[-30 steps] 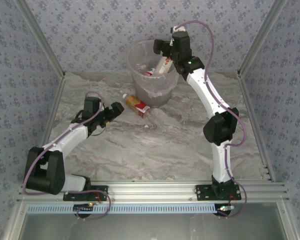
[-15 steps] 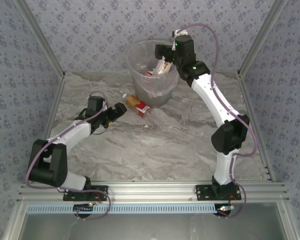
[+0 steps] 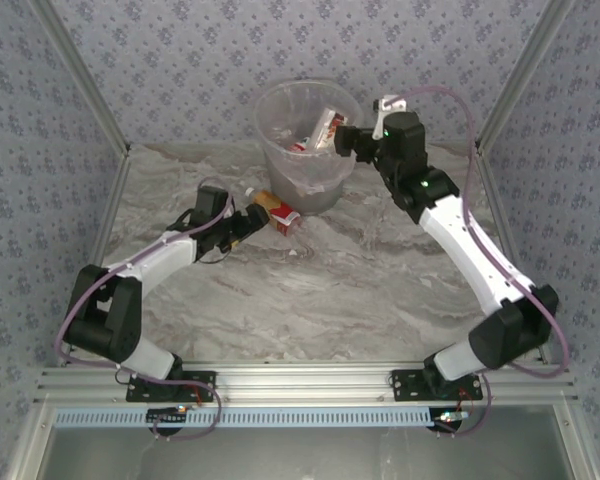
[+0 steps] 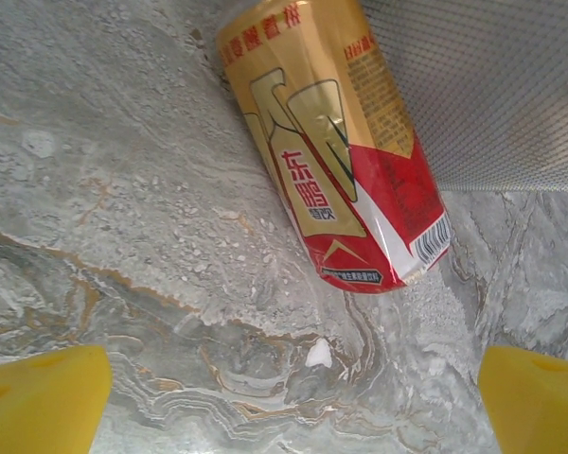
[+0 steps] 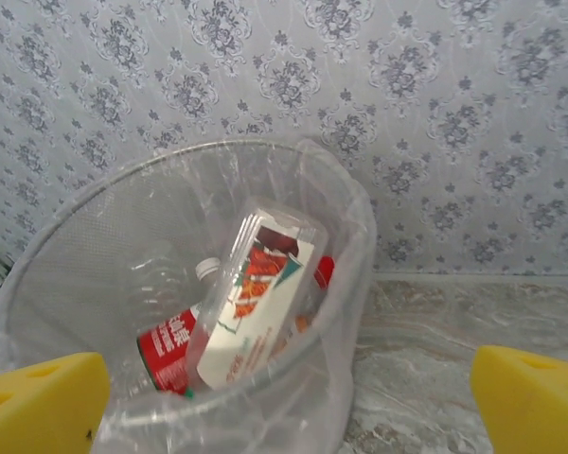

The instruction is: Put the plastic bottles in the bin

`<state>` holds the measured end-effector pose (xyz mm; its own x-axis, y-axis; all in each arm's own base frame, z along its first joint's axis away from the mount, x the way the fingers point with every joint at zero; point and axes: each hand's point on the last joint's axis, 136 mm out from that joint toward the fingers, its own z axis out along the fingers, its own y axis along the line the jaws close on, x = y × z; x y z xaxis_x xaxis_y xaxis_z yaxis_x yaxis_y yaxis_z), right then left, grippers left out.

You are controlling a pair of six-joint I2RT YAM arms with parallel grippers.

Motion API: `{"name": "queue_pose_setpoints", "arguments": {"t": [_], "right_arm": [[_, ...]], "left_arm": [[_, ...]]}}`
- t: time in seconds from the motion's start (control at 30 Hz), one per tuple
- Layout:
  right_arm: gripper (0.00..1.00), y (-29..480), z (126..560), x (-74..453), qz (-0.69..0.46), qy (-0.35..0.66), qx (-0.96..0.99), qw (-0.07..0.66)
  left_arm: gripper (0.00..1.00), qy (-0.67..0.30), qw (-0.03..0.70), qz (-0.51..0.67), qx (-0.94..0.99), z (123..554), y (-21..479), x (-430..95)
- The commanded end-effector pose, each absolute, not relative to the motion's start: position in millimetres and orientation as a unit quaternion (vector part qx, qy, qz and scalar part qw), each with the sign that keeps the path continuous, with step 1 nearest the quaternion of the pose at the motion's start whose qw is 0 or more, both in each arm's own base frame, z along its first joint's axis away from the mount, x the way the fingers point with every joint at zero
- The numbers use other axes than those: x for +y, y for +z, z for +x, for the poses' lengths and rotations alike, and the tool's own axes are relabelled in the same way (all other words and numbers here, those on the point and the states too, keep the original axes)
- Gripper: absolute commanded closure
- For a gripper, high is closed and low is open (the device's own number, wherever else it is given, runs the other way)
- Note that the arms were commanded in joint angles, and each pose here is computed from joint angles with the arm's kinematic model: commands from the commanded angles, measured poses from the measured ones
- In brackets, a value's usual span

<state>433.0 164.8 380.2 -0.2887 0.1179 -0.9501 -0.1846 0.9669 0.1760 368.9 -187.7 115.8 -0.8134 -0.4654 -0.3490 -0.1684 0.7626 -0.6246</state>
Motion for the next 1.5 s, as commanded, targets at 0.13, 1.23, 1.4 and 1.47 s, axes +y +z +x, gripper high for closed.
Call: {"name": "queue_pose_setpoints", "arguments": {"t": [0.13,1.23,1.4,1.47], "right_arm": [[0.0,345,390,145,-0.02,0.127,0.813,0.568],[0.01,267,325,113,0.007,0.129,0.837,0.532],[0.01,264,326,113,0.009,0.127,0.84,0.528],[0.01,263,327,114,0.009,0.128,0.841,0.526]], "left_arm": [[0.01,-0.284,0.245,-0.182,0.909,381,115,-213],[0.01,-0.204,0.257,-0.219,0.919,439,71,-252],[0.01,-0.169,0.248,-0.194,0.934,440,59,-249],[0.01,-0.159,0.244,-0.176,0.94,437,57,-248]]}}
